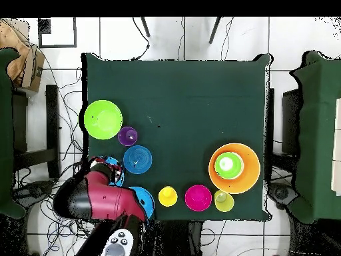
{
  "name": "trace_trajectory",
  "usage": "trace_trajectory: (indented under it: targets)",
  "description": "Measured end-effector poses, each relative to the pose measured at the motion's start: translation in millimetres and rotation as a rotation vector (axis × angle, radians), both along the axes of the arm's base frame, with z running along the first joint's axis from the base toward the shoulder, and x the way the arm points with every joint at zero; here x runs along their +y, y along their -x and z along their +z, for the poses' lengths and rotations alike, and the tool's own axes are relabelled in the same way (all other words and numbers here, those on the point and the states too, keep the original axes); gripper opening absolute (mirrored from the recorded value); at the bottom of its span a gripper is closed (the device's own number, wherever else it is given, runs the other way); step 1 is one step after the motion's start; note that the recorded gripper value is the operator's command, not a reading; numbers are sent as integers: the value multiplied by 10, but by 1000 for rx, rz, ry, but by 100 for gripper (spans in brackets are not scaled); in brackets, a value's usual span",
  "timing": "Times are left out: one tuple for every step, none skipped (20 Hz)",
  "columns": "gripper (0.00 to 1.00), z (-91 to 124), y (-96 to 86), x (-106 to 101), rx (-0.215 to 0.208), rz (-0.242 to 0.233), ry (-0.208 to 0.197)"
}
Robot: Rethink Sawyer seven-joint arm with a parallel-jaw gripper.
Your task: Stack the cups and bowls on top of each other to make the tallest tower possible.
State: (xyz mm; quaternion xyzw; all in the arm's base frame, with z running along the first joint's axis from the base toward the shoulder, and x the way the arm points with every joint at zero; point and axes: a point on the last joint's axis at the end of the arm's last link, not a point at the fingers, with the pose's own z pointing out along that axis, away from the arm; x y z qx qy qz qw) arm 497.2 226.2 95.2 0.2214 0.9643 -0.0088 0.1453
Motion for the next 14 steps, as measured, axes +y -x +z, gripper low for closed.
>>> trace_trajectory:
  targets:
    - [100, 1, 4, 9, 0, 2, 0]
    - [100, 2, 26, 44, 0, 9, 2]
    - [100, 2, 48, 79, -1, 15, 4]
    - [100, 0, 71, 107, 0, 21, 7]
    - [100, -2, 91, 127, 0, 26, 11]
    - [100, -4, 110, 148, 0, 31, 14]
    - [100, -6, 130, 168, 1, 36, 17]
    - [100, -3, 158, 189, 0, 42, 22]
    - [100, -1, 185, 210, -1, 49, 26]
    - [100, 0, 196, 215, -3, 51, 29]
    - [100, -1, 208, 213, -5, 52, 31]
    - [100, -2, 211, 199, -9, 51, 34]
    - [100, -3, 214, 185, -13, 49, 36]
    - [100, -4, 217, 168, -17, 48, 39]
